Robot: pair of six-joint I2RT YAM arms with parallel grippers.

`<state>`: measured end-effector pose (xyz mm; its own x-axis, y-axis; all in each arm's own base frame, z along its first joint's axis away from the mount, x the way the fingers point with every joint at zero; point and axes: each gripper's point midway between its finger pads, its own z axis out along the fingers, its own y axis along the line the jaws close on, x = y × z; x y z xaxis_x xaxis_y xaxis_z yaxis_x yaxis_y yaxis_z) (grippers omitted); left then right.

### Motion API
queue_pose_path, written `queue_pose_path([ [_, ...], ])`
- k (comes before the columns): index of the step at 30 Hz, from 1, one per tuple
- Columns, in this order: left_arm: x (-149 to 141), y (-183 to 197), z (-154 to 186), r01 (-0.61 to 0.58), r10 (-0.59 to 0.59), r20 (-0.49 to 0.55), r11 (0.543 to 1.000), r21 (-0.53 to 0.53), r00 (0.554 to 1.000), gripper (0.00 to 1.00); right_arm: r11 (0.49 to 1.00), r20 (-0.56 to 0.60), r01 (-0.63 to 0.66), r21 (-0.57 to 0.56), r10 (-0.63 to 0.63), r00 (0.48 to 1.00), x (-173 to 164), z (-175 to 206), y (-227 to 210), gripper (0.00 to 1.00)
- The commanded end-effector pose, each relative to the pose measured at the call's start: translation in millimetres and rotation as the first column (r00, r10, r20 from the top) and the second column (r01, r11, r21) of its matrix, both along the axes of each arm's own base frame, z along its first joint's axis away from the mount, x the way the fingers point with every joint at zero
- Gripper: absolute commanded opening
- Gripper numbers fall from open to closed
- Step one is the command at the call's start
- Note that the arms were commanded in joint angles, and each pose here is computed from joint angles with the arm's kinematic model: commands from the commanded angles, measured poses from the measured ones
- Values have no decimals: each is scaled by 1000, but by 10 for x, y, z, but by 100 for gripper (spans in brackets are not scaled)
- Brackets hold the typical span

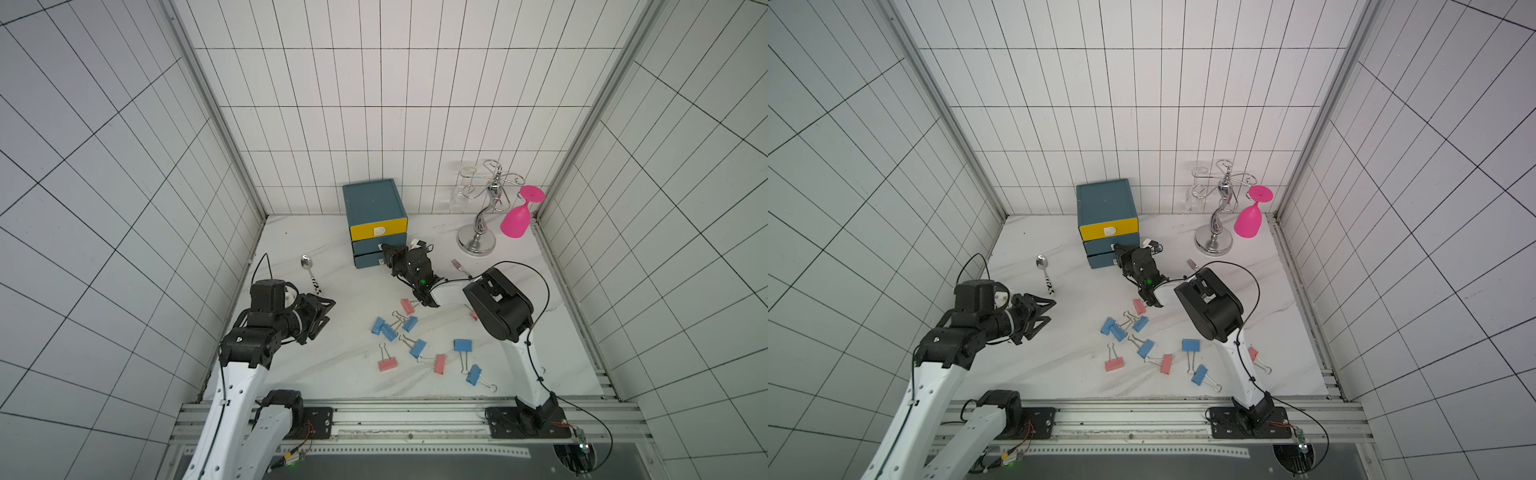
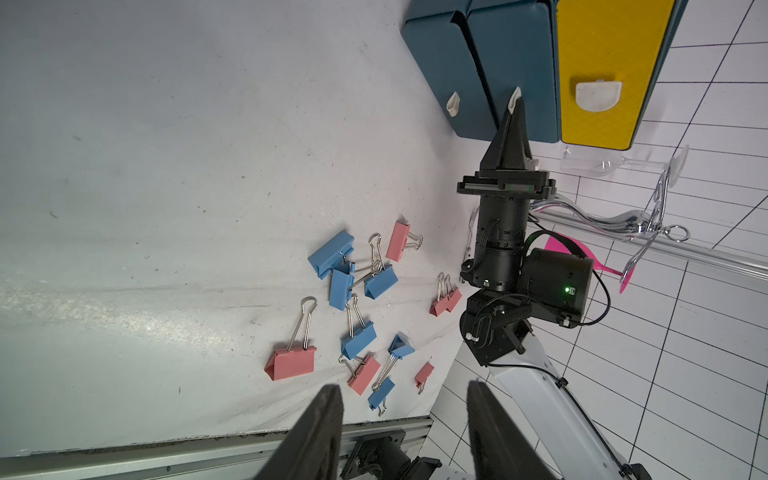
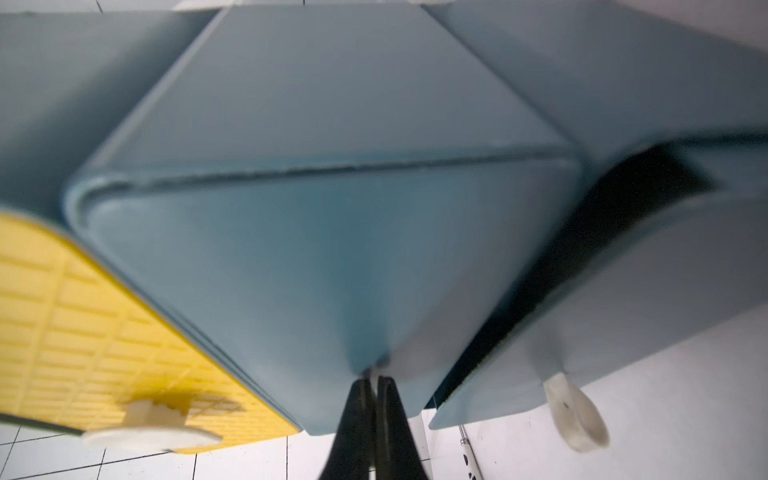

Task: Put the binder clips in the drawer according to color
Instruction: Open the drawer in the storage box.

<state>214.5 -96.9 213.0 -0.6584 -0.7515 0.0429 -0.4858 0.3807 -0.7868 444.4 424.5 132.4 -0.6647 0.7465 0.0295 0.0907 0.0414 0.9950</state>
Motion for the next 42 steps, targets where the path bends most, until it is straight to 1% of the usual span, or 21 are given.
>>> queue_pose_path([
  [1,-23,18,45,-8,8,24,1000,1,1000,52,1000,7,-13,6,13,1000,-161,90,-23,0],
  [7,-56,13,87,-8,8,37,1000,-4,999,52,999,3,-44,4,44,999,-513,113,-51,0],
  [10,-96,-2,106,0,0,39,1000,-13,999,50,997,9,-72,0,72,997,-648,141,-50,0],
  [16,-208,-9,148,0,1,48,1000,-22,999,50,996,-4,-86,-8,86,996,-861,93,-94,0],
  [24,-355,-6,175,0,2,55,1000,-26,999,51,996,5,-83,-21,83,997,-1010,137,-98,0],
  [34,-440,-15,166,0,2,55,999,-37,998,51,996,-26,-67,-56,66,998,-1137,-1,-199,0],
  [35,-441,-15,161,0,2,54,999,-37,999,51,996,-29,-71,-56,69,997,-1145,-6,-194,7],
  [38,-441,-17,155,1,2,53,999,-39,999,51,995,-53,-82,-65,78,996,-1159,-64,-193,36],
  [39,-436,-17,156,0,2,54,999,-39,999,51,994,-65,-84,-71,80,995,-1173,-90,-200,43],
  [40,-432,-17,157,0,2,54,999,-40,999,51,993,-75,-86,-78,80,994,-1183,-107,-215,49],
  [42,-422,-15,160,-1,4,56,999,-39,998,51,992,-90,-88,-93,80,993,-1218,-125,-249,54],
])
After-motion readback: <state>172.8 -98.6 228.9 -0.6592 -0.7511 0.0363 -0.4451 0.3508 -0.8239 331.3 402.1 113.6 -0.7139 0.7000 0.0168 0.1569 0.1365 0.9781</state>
